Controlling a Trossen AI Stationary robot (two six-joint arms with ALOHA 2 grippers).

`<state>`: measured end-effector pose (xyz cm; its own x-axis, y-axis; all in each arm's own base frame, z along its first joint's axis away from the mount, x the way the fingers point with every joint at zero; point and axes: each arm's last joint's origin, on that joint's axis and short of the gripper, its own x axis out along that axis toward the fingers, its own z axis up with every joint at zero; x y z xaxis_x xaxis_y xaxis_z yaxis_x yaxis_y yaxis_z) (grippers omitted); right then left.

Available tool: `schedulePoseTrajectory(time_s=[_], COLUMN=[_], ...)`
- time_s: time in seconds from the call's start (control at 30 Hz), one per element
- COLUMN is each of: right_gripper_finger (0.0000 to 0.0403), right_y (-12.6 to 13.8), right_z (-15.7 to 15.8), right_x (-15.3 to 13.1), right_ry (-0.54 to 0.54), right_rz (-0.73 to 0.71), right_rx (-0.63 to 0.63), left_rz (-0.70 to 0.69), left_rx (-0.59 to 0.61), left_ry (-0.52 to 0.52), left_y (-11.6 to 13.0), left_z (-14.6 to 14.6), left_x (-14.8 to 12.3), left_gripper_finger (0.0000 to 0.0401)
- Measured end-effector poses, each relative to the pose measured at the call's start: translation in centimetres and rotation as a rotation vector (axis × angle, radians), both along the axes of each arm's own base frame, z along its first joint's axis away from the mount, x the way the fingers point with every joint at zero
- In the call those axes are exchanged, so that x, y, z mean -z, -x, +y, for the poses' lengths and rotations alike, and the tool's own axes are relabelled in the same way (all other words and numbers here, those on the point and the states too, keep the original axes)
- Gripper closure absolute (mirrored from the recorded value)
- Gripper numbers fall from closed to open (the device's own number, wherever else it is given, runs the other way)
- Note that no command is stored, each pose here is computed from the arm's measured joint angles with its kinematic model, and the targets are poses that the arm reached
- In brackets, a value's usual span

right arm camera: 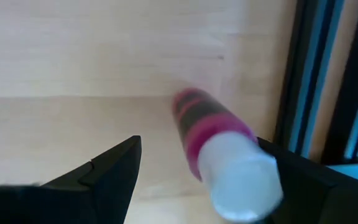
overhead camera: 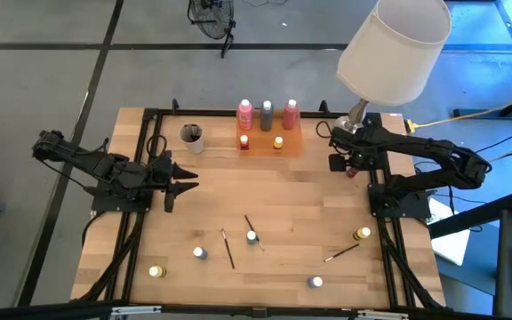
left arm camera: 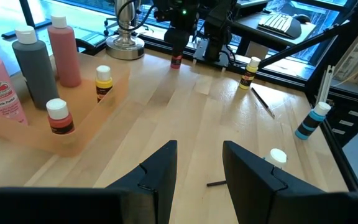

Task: Pick & Place Paint Supplies
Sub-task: Put the dark pink paint bottle into the orange bin

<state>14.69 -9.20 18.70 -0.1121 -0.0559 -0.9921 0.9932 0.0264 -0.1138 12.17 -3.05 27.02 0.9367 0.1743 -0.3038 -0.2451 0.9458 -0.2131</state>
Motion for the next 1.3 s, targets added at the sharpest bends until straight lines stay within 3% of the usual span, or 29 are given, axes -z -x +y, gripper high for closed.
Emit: schedulePoseTrajectory(time_s=[0.43, 0.93, 1.3], right_gripper_finger=[0.011, 0.0263, 0.0265], right_y=[0.5, 0.1, -0.1], right_z=[-0.4, -0.6, -0.5], right_x=[1.0, 1.7, 1.5], right_ry=[0.006, -0.015, -0.037], right_rz=[0.0, 0.017, 0.007], right_rx=[0.011, 0.016, -0.017], left_rz=[0.0, -0.003, -0.007], left_rx=[0.0, -0.016, -0.023], left_ry=[0.0, -0.004, 0.019], left_y=[0.0, 0.0, 0.0], left_z=[0.0, 0.0, 0.0], left_x=[0.0, 0.0, 0.0], left_gripper_finger=[0.0276, 0.0276, 0.0276])
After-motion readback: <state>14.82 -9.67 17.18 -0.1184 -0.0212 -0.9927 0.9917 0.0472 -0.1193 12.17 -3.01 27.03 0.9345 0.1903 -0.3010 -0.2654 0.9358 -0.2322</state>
